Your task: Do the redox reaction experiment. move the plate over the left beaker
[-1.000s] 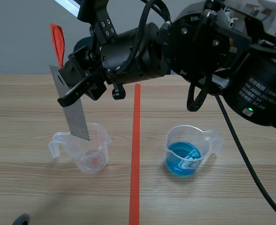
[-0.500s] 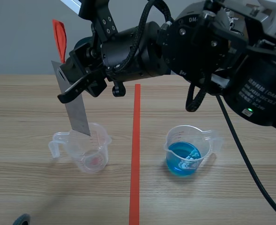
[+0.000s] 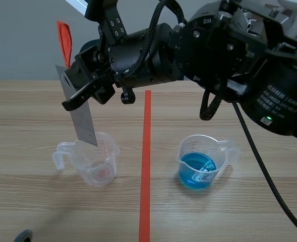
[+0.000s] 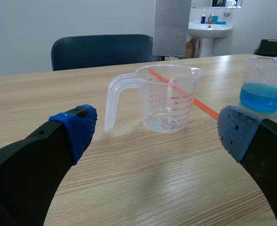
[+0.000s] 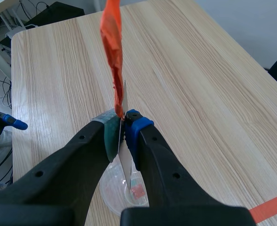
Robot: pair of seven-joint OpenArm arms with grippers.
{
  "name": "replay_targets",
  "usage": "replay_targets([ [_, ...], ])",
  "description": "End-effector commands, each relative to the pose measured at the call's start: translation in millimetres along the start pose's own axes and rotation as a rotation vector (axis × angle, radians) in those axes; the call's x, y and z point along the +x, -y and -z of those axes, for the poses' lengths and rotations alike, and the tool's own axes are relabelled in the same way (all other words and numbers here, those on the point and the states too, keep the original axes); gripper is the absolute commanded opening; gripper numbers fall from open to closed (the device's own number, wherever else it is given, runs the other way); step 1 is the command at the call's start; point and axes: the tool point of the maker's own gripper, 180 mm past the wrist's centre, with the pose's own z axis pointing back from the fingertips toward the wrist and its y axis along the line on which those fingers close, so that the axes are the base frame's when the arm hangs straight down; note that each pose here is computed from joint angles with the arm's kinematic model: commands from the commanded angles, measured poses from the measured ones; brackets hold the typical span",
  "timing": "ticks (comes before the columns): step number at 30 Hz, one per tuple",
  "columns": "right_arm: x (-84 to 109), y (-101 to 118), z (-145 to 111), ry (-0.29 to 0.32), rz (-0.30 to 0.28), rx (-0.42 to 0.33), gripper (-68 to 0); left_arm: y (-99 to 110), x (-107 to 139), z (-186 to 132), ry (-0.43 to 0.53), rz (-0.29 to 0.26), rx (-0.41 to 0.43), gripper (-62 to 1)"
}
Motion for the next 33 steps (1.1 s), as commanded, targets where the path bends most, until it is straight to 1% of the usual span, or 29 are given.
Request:
replay_targets([
  [1, 18.1, 3.1, -2.2, 0.046, -0.028, -0.005, -66.9, -1.5, 4.4, -2.2, 0.014, 0.001, 0.005, -6.9],
  [33, 20.6, 2.6, -2.2, 0.063, -0.026, -0.003, -66.9, -1.6, 4.4, -2.2, 0.014, 0.001, 0.005, -6.9],
])
